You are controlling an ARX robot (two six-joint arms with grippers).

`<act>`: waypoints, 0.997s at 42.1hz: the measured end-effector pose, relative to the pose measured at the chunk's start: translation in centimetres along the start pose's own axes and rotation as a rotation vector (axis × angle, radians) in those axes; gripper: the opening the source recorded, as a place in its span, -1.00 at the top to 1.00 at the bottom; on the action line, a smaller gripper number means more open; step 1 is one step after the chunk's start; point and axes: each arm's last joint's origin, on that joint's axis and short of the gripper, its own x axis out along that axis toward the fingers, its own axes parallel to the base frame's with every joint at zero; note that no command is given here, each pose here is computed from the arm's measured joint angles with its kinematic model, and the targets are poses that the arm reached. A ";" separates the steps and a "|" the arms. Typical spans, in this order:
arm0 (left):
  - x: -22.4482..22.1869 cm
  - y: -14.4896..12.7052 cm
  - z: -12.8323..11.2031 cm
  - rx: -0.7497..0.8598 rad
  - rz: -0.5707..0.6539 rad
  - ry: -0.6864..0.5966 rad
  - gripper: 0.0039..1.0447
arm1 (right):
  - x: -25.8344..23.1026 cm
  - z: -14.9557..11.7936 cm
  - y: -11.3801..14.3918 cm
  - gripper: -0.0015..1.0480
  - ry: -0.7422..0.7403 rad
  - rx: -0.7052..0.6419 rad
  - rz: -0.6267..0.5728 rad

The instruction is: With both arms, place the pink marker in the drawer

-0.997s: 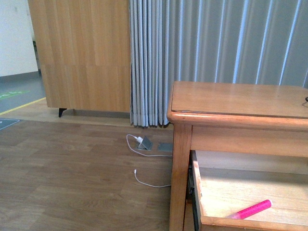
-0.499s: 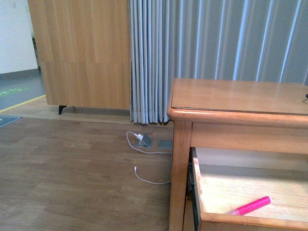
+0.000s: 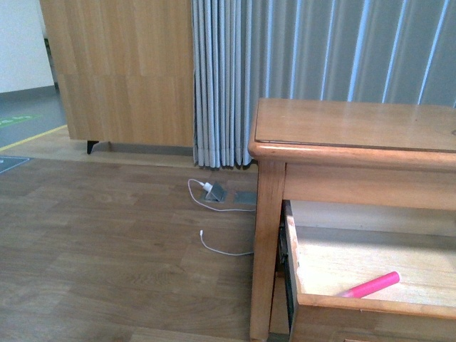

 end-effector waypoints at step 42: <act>0.0 0.0 0.0 0.000 0.000 0.000 -0.89 | 15.2 7.7 -0.4 -0.84 -0.206 0.160 -0.168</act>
